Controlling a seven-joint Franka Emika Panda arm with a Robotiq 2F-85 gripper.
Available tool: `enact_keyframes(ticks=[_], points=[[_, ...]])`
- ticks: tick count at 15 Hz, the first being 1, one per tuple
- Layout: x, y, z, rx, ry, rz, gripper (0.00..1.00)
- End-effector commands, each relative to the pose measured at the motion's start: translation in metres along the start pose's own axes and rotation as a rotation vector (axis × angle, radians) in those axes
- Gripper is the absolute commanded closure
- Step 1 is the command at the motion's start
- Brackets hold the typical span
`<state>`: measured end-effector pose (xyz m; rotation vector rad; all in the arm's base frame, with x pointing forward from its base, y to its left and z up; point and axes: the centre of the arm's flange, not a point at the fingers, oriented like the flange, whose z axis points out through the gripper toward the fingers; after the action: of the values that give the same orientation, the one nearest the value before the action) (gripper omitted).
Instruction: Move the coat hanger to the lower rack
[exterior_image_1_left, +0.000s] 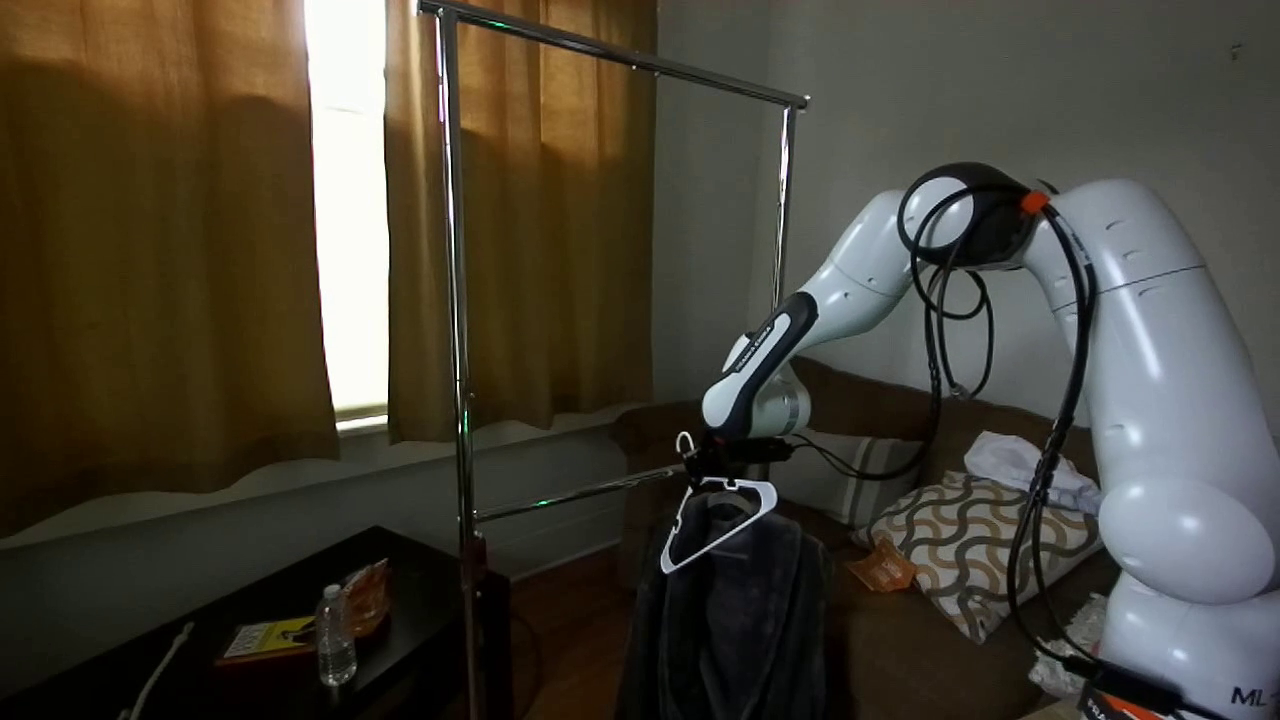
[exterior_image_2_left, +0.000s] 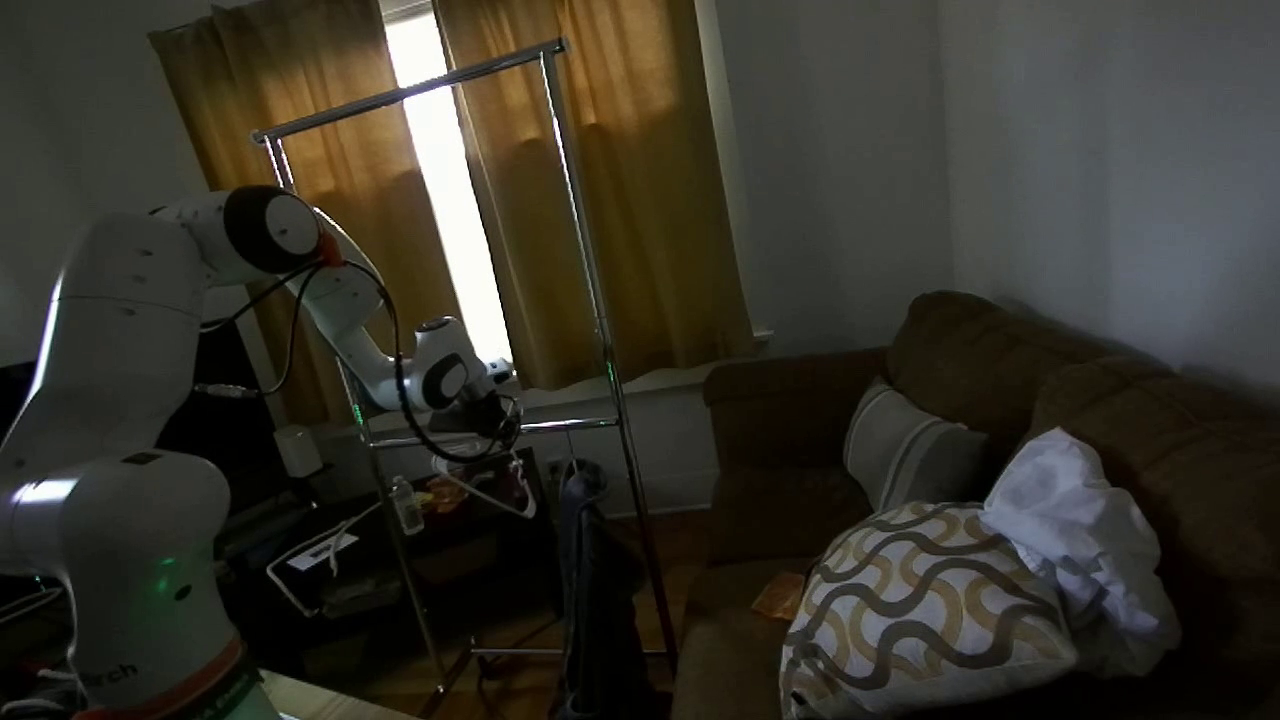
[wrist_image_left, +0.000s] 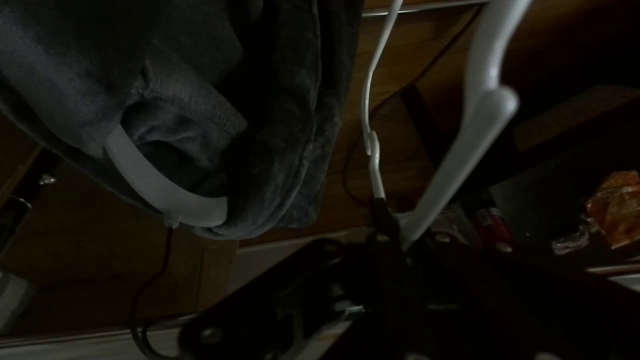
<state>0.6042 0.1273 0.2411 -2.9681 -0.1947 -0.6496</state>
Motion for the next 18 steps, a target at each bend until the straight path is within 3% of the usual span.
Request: enact_keyframes(ticks=[1, 14, 15, 16, 18], points=[[-0.002, -0.003, 0.021, -0.012, -0.012, -0.005, 0.98], [-0.010, -0.003, 0.056, -0.014, -0.039, -0.027, 0.98], [-0.012, -0.003, 0.058, -0.014, -0.043, -0.028, 0.67], [-0.012, -0.003, 0.059, -0.015, -0.046, -0.027, 0.67], [-0.013, -0.003, 0.059, -0.014, -0.046, -0.020, 0.53]])
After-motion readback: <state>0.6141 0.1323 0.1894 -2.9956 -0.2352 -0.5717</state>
